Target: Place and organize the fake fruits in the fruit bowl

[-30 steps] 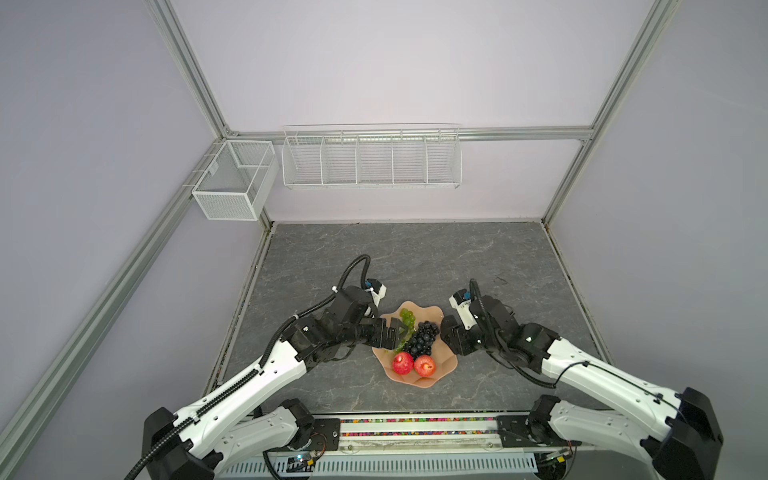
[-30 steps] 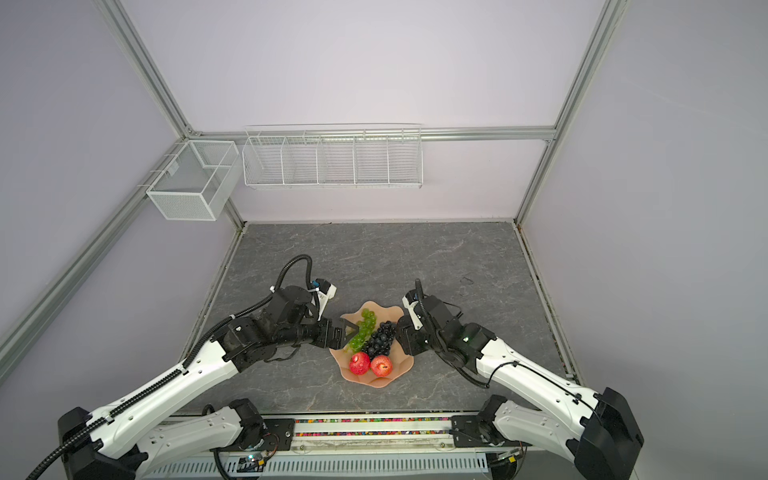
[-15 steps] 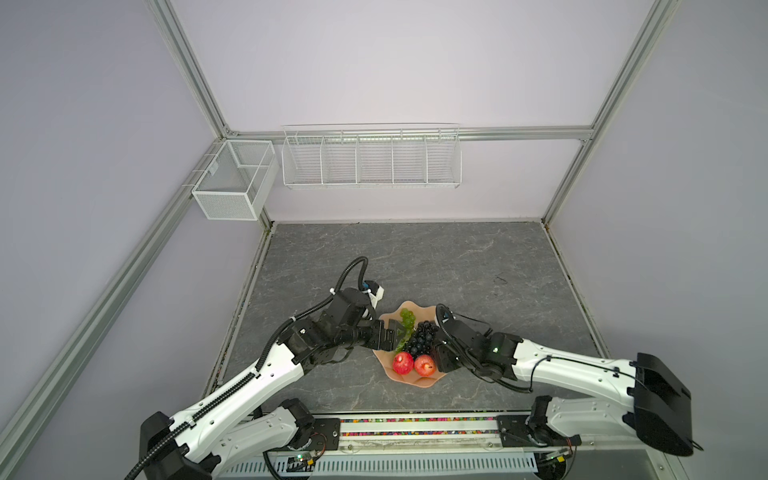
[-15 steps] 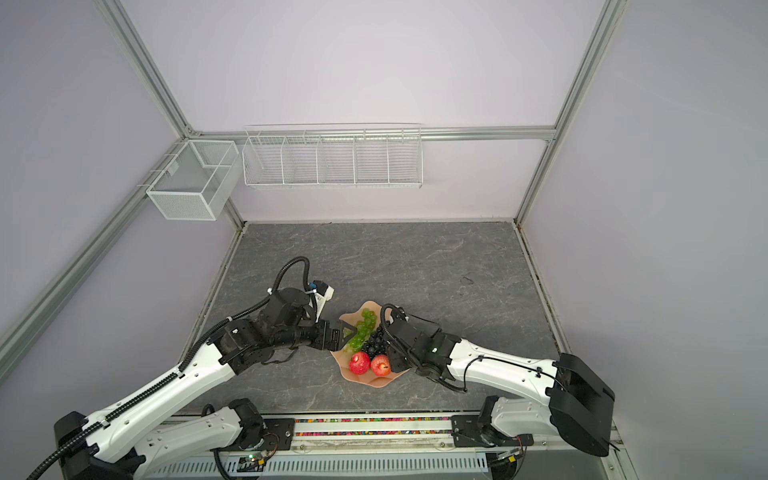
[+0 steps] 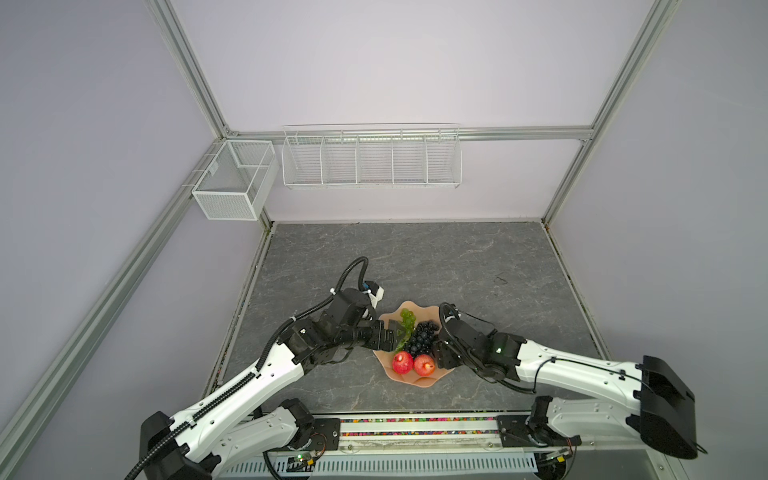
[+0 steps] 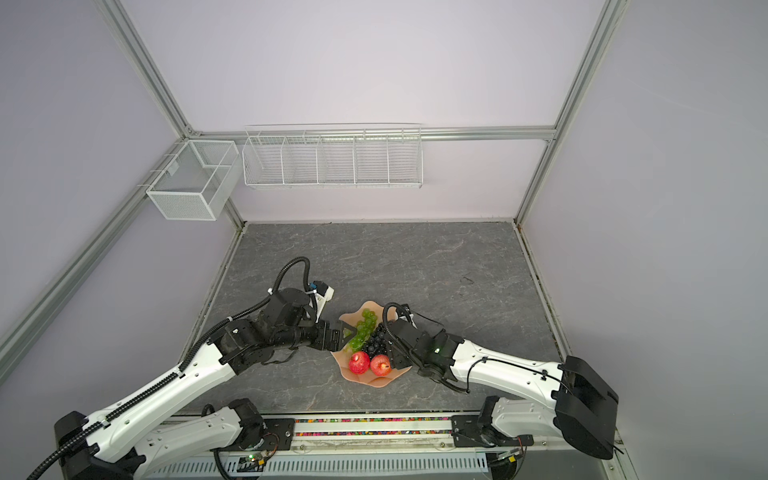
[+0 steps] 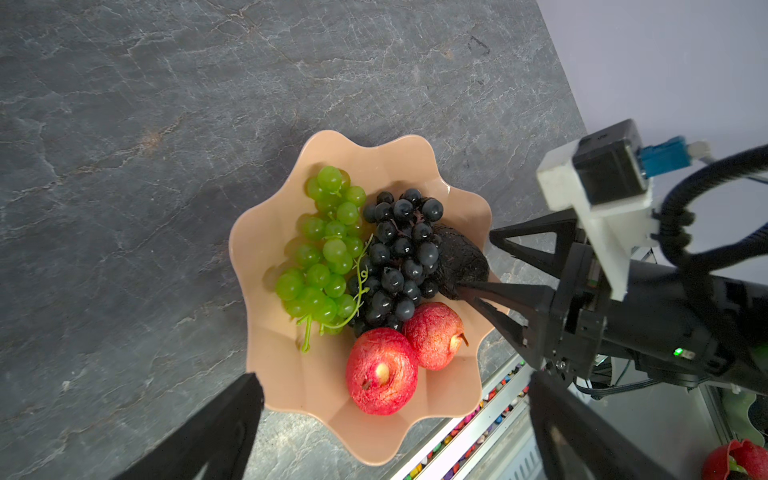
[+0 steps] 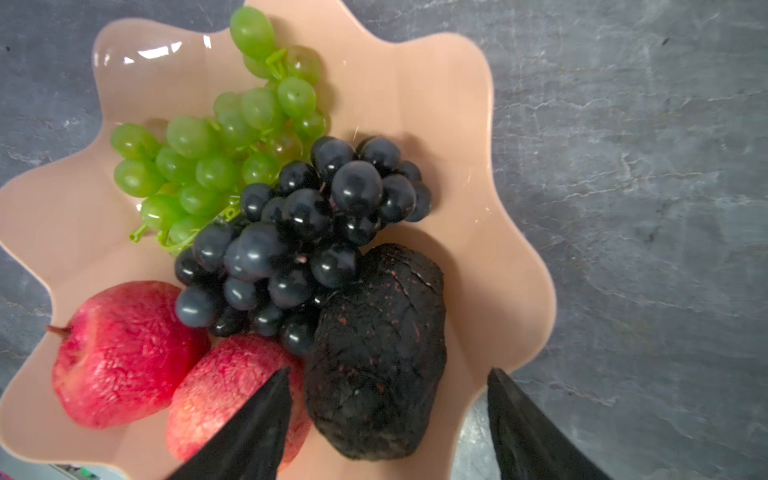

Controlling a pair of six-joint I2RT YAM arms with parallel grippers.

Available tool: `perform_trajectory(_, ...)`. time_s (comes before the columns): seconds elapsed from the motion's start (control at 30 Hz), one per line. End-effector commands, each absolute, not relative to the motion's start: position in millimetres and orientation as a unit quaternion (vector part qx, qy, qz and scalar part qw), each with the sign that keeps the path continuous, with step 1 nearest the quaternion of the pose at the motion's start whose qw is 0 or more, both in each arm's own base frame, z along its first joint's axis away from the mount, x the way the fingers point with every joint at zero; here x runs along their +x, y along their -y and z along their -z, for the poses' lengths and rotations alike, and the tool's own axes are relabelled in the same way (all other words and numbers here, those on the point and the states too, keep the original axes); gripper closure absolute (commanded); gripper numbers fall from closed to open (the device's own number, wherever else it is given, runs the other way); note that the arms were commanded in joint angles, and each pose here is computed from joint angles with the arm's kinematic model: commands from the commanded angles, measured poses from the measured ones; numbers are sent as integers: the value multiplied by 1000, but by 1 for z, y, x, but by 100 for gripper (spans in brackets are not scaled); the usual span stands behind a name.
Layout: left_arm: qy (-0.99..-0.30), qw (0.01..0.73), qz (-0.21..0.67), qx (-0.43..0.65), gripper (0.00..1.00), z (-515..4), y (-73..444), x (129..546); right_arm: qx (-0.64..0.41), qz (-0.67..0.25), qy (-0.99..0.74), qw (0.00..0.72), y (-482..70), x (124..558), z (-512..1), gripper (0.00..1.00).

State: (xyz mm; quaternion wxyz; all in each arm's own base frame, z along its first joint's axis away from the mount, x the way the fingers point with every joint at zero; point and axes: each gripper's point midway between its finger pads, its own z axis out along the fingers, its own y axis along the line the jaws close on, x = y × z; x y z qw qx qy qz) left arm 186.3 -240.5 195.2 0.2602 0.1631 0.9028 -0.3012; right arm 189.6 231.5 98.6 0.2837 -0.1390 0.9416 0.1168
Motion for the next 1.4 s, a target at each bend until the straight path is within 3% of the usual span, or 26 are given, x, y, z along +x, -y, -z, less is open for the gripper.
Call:
perform_trajectory(0.0, -899, 270, 302, 167, 1, -204, 243, 191, -133, -108, -931, 323, -222, 197, -128, 21)
perform_trajectory(0.1, -897, 290, 288, 171, 1, -212, 243, 200, -129, -101, -925, 343, -212, 205, -148, 16)
perform_trajectory(0.23, -904, 327, 225, 156, 1, -219, 229, 223, -103, -104, -923, 355, -187, 223, -164, 0)
perform_trajectory(0.3, -910, 352, 175, 134, 1, -223, 212, 239, -73, -102, -921, 369, -164, 237, -173, 11)
perform_trajectory(0.43, -911, 374, 156, 73, 1, -228, 178, 271, -13, -104, -910, 402, -118, 264, -189, 11)
perform_trajectory(0.63, -898, 418, 79, -111, 1, -201, 66, 323, 46, -73, -893, 442, -47, 304, -169, 11)
perform_trajectory(0.8, -855, 485, -66, -171, 1, -183, -6, 332, 92, 8, -884, 458, 9, 321, -136, 11)
perform_trajectory(0.97, -783, 585, -147, -150, 1, -163, -30, 332, 99, 54, -864, 491, 33, 336, -102, 11)
perform_trajectory(1.07, -743, 623, -172, -171, 1, -157, -45, 334, 64, 37, -855, 514, 23, 350, -106, 11)
perform_trajectory(1.2, -754, 618, -165, -149, 1, -153, -40, 364, 48, 11, -808, 586, 14, 360, -122, 11)
perform_trajectory(1.37, -752, 630, -130, -142, 1, -138, -36, 383, 13, 9, -806, 591, 6, 370, -124, 11)
